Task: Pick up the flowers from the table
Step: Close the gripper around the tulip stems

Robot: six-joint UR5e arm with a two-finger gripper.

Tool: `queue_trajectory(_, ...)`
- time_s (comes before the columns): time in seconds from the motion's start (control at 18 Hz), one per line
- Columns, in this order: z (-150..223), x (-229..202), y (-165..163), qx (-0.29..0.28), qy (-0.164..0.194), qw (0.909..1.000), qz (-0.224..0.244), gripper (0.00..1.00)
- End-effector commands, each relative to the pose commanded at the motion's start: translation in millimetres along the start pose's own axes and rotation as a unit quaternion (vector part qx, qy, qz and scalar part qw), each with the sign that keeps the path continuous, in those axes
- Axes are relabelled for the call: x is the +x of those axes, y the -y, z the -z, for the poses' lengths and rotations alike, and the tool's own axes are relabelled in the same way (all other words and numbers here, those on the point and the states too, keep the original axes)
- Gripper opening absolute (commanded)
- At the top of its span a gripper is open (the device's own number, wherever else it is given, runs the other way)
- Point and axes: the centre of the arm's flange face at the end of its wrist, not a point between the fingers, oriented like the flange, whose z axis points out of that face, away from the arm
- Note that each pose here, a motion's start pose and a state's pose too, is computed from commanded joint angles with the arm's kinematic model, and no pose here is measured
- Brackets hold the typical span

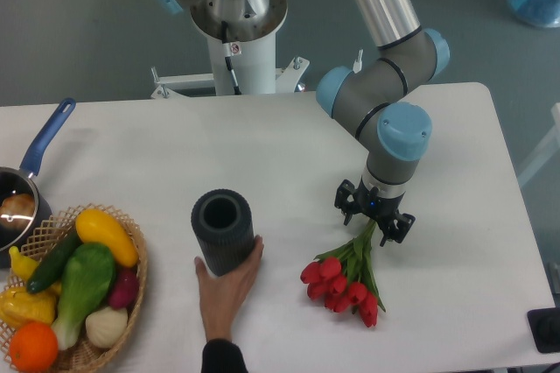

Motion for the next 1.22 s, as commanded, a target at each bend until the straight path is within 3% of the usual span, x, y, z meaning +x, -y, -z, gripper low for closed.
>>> queue_trajectory(0.06,0.0,0.0,0.0,0.000,0.000,1.0000,0.000,0.79)
queue_trajectory(0.11,0.0,0.0,0.0,0.000,0.000,1.0000,0.000,0.69)
queue_trajectory(0.33,-0.4,-1.2,-2.7,-0.018,0.006,0.9998,0.000,0.64)
queue_trajectory(0.67,0.9,-3.9,-1.4,-0.021,0.009,0.9997,0.003,0.47)
queue_trajectory(0.83,0.8,-3.5,-0.7,-0.022,0.009,0.9997,0.002,0.46)
queue_trajectory(0.94,1.8,-3.4,-0.4,-0.021,0.010,0.9997,0.006,0.36)
queue_trajectory(1.22,1.8,-3.4,-0.4,-0.021,0.010,0.9997,0.011,0.26)
